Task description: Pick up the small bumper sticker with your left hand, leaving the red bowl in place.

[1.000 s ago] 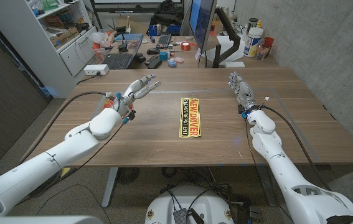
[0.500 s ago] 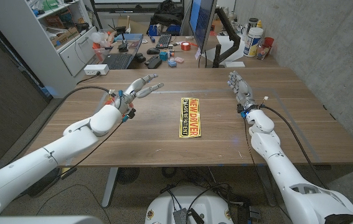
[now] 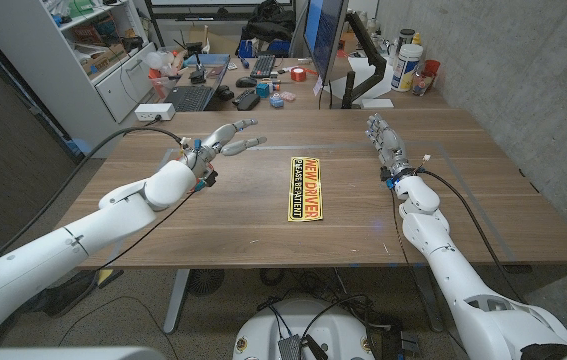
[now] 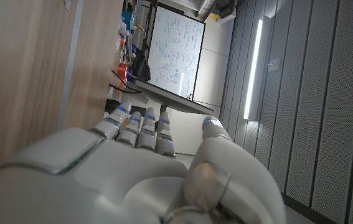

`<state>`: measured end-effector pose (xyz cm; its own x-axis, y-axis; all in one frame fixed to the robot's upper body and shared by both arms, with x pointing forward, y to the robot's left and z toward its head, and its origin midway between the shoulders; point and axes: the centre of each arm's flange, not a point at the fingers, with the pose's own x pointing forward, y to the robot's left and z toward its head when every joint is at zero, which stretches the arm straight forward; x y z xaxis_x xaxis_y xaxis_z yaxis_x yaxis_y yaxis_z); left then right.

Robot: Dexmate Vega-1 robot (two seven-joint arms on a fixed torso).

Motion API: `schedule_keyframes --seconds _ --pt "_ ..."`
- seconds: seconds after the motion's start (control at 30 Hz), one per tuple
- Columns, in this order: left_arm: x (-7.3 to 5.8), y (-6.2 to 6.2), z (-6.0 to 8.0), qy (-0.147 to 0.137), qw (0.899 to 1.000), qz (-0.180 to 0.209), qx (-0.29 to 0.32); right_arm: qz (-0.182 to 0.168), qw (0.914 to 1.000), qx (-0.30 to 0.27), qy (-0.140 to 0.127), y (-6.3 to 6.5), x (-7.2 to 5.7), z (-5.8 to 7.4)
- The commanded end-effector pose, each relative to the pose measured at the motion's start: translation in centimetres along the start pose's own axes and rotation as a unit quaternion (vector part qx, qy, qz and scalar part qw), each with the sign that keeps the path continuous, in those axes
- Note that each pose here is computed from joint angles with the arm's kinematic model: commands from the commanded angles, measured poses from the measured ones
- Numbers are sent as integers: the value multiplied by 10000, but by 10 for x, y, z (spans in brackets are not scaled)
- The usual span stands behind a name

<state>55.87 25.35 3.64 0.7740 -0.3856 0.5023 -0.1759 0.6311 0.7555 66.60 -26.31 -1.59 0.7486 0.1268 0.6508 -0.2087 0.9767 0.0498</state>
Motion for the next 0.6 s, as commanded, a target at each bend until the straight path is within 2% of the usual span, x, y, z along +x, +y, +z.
schedule_keyframes --seconds 0.03,0.6 --pt "2 3 7 113 9982 -248 525 -26 10000 10 17 0 -3 0" --pt "6 6 20 155 9909 -692 1141 -42 10000 36 32 2 -3 -2"
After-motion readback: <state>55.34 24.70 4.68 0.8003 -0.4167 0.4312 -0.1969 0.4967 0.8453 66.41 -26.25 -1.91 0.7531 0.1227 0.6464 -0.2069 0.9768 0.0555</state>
